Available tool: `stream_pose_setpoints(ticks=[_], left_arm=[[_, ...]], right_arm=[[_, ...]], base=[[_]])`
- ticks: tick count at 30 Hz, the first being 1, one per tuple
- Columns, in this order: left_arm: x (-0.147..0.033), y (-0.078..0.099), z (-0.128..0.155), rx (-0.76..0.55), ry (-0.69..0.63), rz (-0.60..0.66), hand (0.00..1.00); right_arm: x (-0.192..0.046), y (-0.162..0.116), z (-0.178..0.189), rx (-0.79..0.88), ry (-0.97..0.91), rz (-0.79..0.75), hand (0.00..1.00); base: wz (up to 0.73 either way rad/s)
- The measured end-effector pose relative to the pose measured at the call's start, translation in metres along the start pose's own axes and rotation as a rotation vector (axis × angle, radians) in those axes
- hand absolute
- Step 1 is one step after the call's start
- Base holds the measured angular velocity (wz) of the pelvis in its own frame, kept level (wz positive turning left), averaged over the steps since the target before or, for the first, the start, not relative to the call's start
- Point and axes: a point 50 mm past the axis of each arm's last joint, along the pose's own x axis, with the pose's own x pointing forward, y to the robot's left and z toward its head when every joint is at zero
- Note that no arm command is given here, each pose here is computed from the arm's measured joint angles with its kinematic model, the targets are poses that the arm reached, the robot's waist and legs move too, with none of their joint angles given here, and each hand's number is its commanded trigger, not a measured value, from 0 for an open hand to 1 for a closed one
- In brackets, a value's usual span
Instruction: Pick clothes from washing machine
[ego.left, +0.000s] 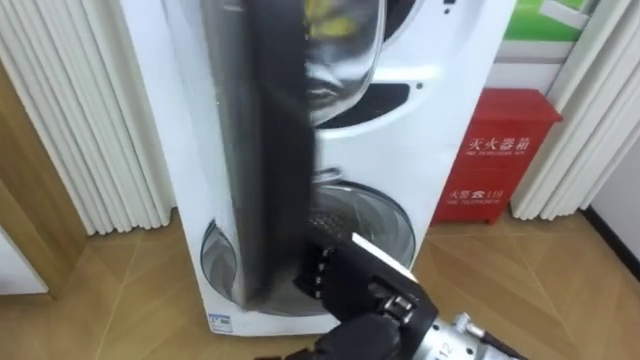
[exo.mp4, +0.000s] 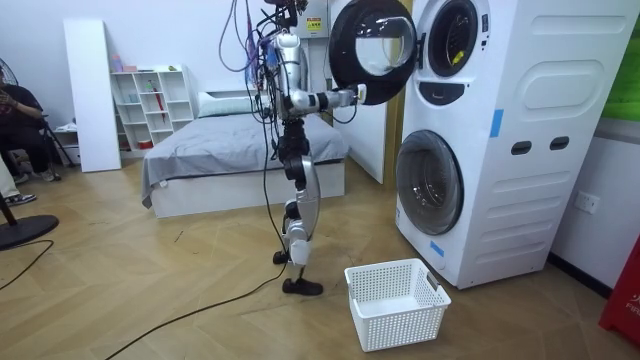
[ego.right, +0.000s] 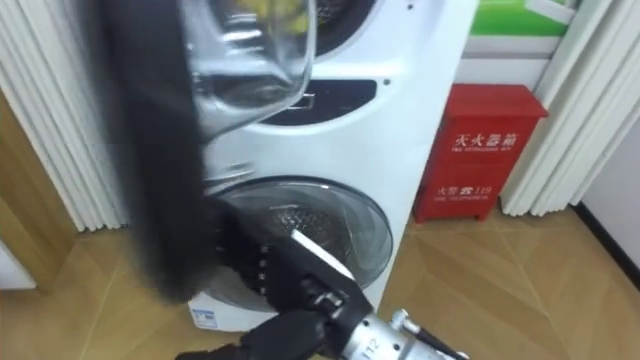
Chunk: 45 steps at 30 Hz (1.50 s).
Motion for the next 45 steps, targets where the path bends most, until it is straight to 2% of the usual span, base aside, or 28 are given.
stream_pose_setpoints(ticks=[4, 8, 12, 21, 27, 45], left_arm=[[0.0, 0.001, 0.003, 0.002, -0.007, 0.023, 0.0], [0.0, 0.0, 0.003, 0.002, -0.003, 0.024, 0.0], [0.0, -0.001, 0.003, 0.0, -0.001, 0.022, 0.0], [0.0, -0.002, 0.003, -0.01, 0.0, 0.026, 0.0], [0.0, -0.004, 0.002, -0.012, 0.004, 0.022, 0.0], [0.0, -0.004, 0.003, -0.009, 0.006, 0.016, 0.0]], right_arm=[[0.019, 0.004, 0.011, -0.055, -0.001, 0.084, 0.0], [0.046, 0.012, 0.044, -0.11, -0.139, 0.162, 0.0], [0.054, 0.024, 0.049, -0.106, -0.174, 0.228, 0.0], [0.053, 0.029, 0.043, -0.098, -0.148, 0.281, 0.0], [0.045, 0.032, 0.027, -0.042, -0.104, 0.255, 0.0], [0.04, 0.029, 0.023, -0.036, -0.081, 0.235, 0.0]], base=[[0.06], [0.16], [0.13], [0.07], [0.0], [0.0]])
